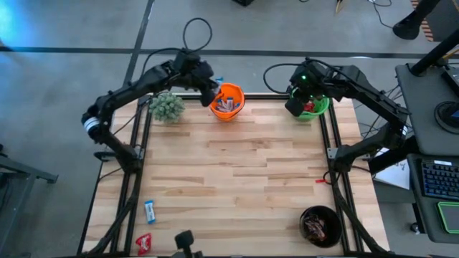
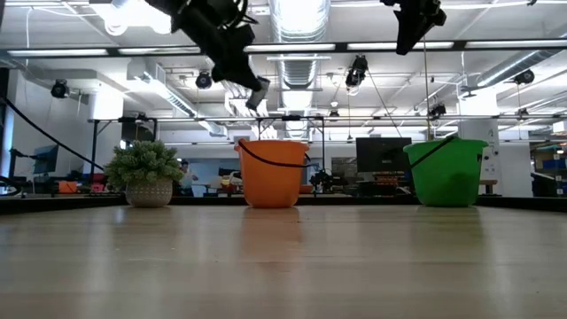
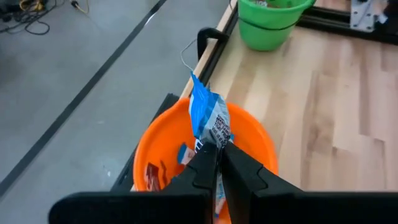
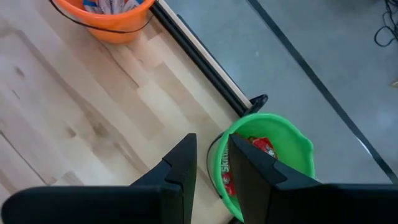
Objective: Organize candy in baskets
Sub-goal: Put the white chocolate bar into the orange bucket
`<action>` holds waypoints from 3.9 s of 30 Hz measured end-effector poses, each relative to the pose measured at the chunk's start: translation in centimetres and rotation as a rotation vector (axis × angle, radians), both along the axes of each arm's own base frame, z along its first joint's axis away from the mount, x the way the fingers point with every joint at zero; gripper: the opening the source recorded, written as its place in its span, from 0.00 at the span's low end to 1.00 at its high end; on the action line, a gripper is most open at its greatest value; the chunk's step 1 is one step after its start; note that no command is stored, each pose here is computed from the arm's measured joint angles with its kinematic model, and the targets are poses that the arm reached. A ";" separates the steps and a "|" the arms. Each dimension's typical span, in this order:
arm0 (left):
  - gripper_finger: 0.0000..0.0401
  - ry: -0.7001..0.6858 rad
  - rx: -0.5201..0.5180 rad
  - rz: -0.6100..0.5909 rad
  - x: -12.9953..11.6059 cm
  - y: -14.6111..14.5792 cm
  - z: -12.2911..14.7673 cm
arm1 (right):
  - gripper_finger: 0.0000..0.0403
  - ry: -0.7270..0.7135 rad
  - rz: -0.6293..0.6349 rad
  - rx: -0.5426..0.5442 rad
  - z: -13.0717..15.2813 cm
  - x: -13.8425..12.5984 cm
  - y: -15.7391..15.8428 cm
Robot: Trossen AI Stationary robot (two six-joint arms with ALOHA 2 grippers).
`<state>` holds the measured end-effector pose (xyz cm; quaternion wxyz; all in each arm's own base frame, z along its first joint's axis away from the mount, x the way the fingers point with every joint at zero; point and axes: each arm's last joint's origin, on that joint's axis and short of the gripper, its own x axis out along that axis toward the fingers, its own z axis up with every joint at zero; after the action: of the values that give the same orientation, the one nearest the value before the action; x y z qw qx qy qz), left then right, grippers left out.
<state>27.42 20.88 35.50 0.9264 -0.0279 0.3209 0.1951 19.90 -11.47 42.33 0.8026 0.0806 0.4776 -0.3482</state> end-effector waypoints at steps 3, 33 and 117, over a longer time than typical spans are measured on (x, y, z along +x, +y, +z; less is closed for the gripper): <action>0.00 0.026 0.004 -0.006 0.5 0.8 -1.0 | 0.20 -0.008 -0.016 0.007 -0.1 0.1 0.0; 0.20 0.302 -0.148 -0.055 3.9 4.0 2.3 | 0.20 -0.042 -0.032 0.000 0.1 0.3 -0.1; 0.28 0.394 -0.773 0.195 -16.1 -20.5 2.5 | 0.20 -0.428 0.365 0.250 -2.1 12.7 6.7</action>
<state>11.29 0.42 37.96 0.7465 -0.3646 0.5364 0.1488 32.57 -4.74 40.26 0.9180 0.1633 0.3435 -0.1120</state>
